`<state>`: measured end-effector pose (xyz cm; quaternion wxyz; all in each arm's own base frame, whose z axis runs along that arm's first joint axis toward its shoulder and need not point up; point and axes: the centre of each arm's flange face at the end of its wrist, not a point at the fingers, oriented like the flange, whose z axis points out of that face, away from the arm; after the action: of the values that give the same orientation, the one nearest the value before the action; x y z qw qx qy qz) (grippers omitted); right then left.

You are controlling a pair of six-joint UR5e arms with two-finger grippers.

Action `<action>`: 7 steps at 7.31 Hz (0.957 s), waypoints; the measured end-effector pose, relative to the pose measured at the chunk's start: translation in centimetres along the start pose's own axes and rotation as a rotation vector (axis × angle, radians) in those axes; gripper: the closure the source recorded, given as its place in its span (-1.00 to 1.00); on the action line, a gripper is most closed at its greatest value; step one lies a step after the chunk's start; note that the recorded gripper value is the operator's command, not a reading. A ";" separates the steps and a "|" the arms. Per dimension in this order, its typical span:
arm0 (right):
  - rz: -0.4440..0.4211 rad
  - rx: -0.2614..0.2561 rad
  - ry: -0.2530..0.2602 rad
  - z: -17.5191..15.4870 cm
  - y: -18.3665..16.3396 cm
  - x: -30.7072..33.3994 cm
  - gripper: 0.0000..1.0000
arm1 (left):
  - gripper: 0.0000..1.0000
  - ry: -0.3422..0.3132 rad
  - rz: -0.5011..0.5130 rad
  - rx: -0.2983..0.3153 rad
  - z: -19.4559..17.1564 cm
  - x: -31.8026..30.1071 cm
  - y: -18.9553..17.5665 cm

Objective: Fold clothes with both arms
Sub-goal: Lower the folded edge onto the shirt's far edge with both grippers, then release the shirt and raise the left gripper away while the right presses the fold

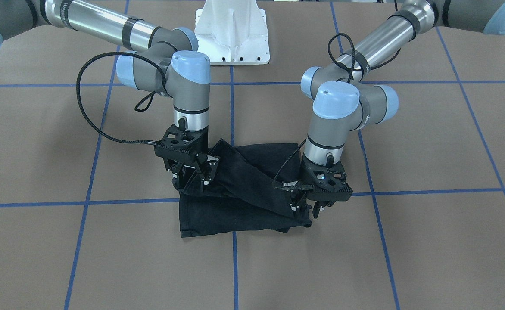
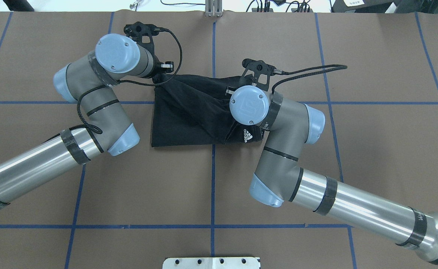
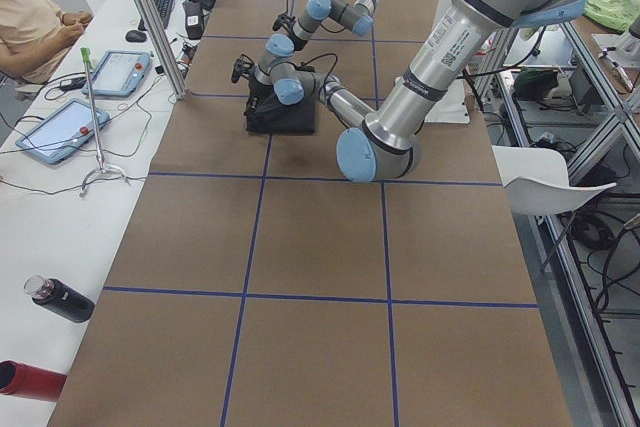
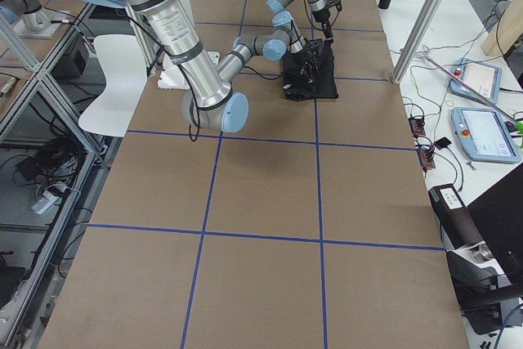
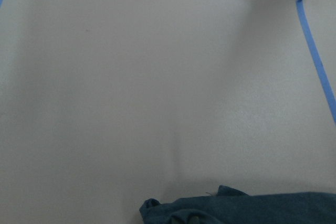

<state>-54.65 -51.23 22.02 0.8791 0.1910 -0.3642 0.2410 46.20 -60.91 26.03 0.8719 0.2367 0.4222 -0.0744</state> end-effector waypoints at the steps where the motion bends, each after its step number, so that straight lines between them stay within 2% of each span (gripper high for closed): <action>1: -0.002 -0.034 -0.035 -2.1 -1.0 -1.2 -1.00 | -1.00 0.039 0.062 -0.012 -2.7 -2.3 -0.5; 2: -0.008 -0.052 -0.048 -3.9 -1.1 -2.7 -1.00 | -1.00 0.057 0.134 -0.010 -5.1 -5.2 0.1; 3: -0.026 -0.064 -0.038 -5.2 0.1 -4.3 -0.98 | -1.00 0.059 0.188 -0.005 -6.5 -7.5 0.7; 4: -0.062 -0.066 -0.015 -5.6 3.0 -5.4 -0.97 | -1.00 0.056 0.217 -0.004 -7.0 -9.1 1.4; 5: -0.125 -0.056 0.014 -5.4 6.5 -6.2 -0.97 | -1.00 0.055 0.228 -0.004 -7.2 -9.7 1.7; 7: -0.332 -0.006 0.091 -4.2 12.3 -7.5 -0.85 | -1.00 0.053 0.232 -0.005 -7.3 -10.1 1.8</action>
<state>-63.92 -41.26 15.75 0.9229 0.2348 -0.2884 0.0997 35.32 -56.53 30.53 0.8637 0.2839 0.4150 0.0344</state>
